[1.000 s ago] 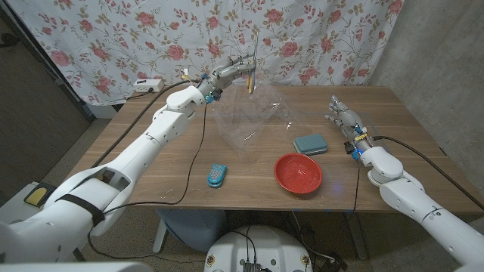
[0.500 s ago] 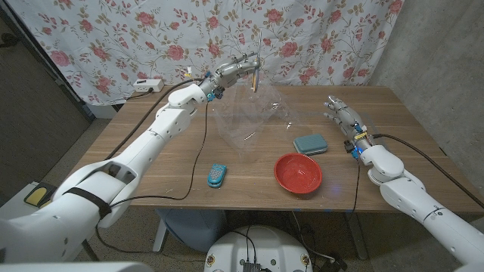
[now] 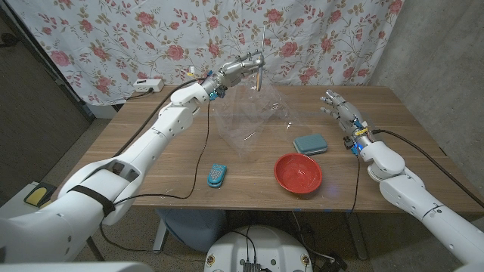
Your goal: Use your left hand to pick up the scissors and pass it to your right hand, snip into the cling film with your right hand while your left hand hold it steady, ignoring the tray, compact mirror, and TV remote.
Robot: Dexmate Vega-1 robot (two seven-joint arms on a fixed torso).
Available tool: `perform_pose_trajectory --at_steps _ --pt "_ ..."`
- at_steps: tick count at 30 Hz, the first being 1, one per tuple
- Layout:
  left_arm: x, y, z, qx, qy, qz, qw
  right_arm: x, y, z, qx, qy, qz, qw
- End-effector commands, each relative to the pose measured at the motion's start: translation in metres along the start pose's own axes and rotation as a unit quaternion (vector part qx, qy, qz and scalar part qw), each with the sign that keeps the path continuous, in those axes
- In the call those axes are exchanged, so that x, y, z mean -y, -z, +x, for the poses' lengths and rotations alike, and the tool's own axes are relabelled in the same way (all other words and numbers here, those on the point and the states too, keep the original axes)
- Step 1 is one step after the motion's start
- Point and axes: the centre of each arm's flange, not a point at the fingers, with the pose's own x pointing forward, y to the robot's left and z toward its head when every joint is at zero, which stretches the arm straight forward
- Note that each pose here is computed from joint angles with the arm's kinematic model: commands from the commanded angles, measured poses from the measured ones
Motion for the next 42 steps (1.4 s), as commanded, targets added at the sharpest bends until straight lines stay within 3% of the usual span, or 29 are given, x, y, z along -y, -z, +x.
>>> perform_pose_trajectory --at_steps 1,11,22,33,42 --pt "0.009 0.003 0.005 0.001 0.02 -0.027 0.999 -0.008 -0.017 0.006 0.029 -0.036 0.008 0.9989" --pt "0.013 0.006 0.009 0.004 0.034 -0.045 0.998 -0.016 -0.028 0.004 0.049 -0.046 0.022 0.9975" --pt "0.019 0.013 0.012 0.017 0.038 -0.056 0.998 -0.027 -0.045 -0.007 0.073 -0.062 0.029 0.995" --pt "0.024 0.02 0.019 0.033 0.053 -0.082 0.995 -0.04 -0.056 -0.004 0.054 -0.105 0.009 0.993" --pt "0.027 0.025 0.026 0.034 0.069 -0.103 0.992 -0.041 -0.06 -0.004 0.044 -0.109 0.0 0.9931"
